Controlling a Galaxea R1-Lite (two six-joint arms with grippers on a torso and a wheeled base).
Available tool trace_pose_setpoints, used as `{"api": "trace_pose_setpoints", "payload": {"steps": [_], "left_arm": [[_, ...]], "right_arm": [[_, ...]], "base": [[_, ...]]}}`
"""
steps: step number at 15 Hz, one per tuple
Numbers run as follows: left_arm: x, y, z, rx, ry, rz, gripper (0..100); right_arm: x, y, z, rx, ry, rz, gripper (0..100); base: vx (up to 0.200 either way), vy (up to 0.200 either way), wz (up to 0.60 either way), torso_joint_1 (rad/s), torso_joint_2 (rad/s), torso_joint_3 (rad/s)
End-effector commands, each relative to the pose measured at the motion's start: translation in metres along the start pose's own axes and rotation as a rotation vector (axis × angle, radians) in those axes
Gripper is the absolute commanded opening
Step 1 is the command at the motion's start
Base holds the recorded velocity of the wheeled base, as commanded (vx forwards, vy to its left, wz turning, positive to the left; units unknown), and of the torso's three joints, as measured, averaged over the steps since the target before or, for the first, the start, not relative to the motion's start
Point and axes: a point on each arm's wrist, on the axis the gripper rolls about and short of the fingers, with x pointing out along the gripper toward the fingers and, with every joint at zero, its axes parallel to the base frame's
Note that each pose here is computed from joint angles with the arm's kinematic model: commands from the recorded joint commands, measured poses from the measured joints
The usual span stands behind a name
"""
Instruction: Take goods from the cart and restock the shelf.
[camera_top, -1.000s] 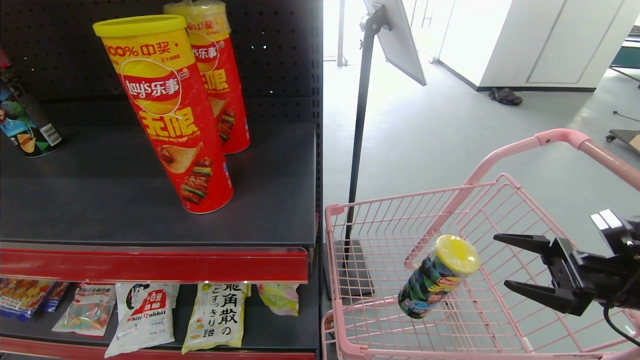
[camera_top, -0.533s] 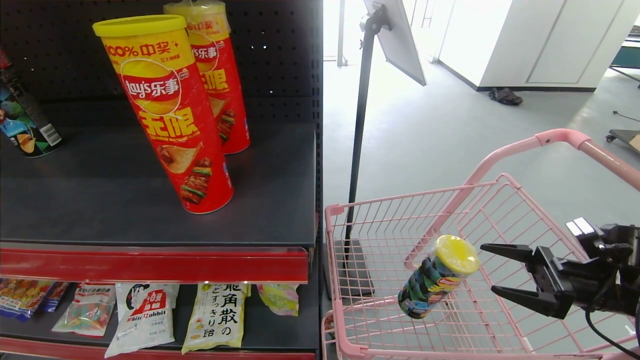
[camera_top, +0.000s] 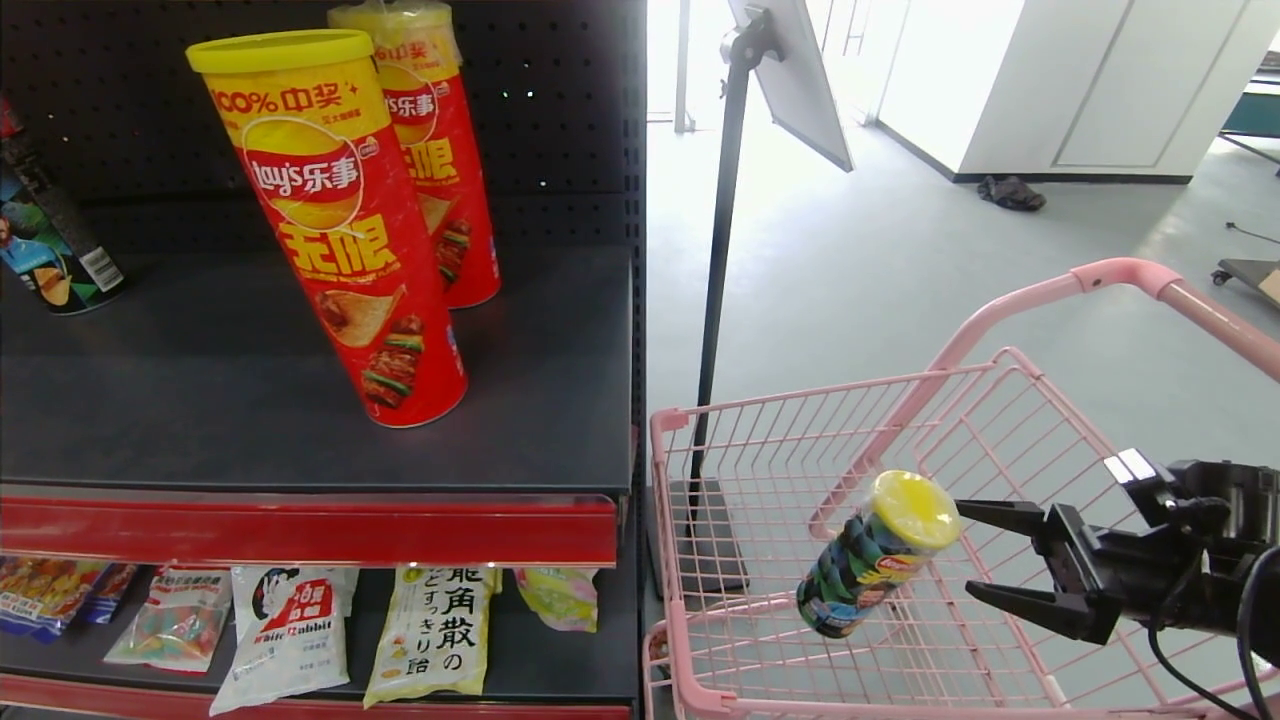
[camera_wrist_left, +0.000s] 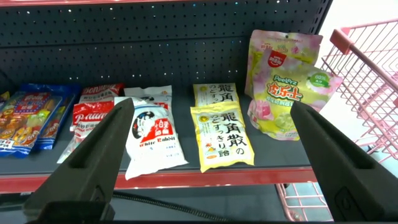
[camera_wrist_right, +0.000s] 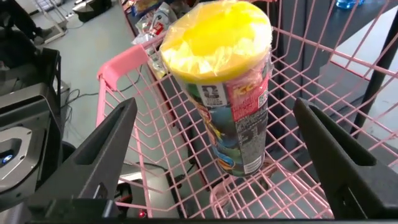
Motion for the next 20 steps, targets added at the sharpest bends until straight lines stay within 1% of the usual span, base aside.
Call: {"api": "trace_pose_setpoints", "payload": {"steps": [1,5,12,15,17,20], "left_arm": [[0.000,0.000,0.000,0.000,-0.002,0.000,100],[0.000,0.000,0.000,0.000,0.000,0.000,100],[0.000,0.000,0.000,0.000,0.000,0.000,100],[0.000,0.000,0.000,0.000,0.000,0.000,100],[0.000,0.000,0.000,0.000,0.000,0.000,100],[0.000,0.000,0.000,0.000,0.000,0.000,100]], "right_arm": [[0.003,-0.003,-0.008,0.018,0.005,0.008,100],[0.011,-0.005,-0.017,0.006,0.013,0.038,100],[0.014,-0.015,-0.011,-0.044,0.007,0.040,100],[0.021,-0.016,-0.008,-0.063,0.007,0.061,100],[0.025,-0.017,-0.014,-0.049,0.011,0.075,100],[0.030,-0.021,-0.016,-0.072,0.011,0.089,100]], "base": [[0.000,0.000,0.00,0.000,0.00,0.000],[0.000,0.000,0.00,0.000,0.00,0.000],[0.000,0.000,0.00,0.000,0.00,0.000],[0.000,0.000,0.00,0.000,0.00,0.000],[0.000,0.000,0.00,0.000,0.00,0.000],[0.000,0.000,0.00,0.000,0.00,0.000]]}}
